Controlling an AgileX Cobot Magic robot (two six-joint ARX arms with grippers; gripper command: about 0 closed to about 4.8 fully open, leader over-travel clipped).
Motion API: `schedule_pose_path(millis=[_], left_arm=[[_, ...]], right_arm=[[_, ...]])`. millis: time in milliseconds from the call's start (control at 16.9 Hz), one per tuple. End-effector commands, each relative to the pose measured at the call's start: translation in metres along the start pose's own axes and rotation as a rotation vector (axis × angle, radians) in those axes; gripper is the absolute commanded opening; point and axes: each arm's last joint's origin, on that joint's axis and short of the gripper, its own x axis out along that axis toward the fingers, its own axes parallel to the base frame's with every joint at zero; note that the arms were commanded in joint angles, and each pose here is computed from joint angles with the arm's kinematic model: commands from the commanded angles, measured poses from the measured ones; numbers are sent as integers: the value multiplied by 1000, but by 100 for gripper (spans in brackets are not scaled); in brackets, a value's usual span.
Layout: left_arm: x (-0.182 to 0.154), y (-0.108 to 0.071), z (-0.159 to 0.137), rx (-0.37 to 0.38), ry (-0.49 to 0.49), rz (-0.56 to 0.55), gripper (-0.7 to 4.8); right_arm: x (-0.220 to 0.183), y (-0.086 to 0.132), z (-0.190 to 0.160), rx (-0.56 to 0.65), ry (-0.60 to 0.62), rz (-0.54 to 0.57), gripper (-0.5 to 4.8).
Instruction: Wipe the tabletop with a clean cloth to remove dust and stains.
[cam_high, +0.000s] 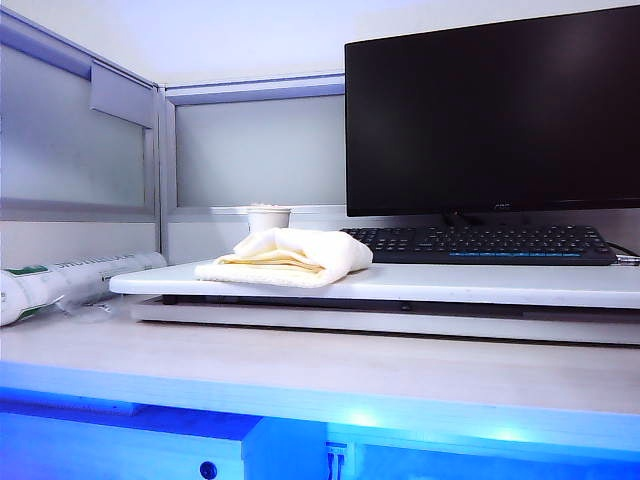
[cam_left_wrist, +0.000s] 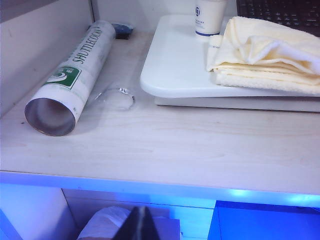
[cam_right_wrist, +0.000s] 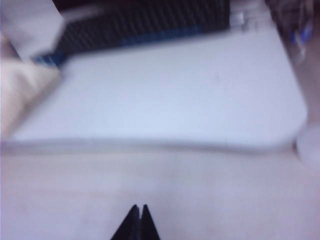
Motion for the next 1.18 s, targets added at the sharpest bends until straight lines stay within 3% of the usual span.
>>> schedule_pose_path(millis=[59, 649, 1180], left_arm=[[0, 0, -2, -6, 21, 4, -6], [0, 0, -2, -6, 20, 4, -6], [0, 0, -2, -6, 20, 4, -6]], right_arm=[[12, -6, -21, -61, 46, 19, -6], [21, -13, -40, -250, 103, 14, -6], [20, -13, -40, -251, 105, 13, -4]])
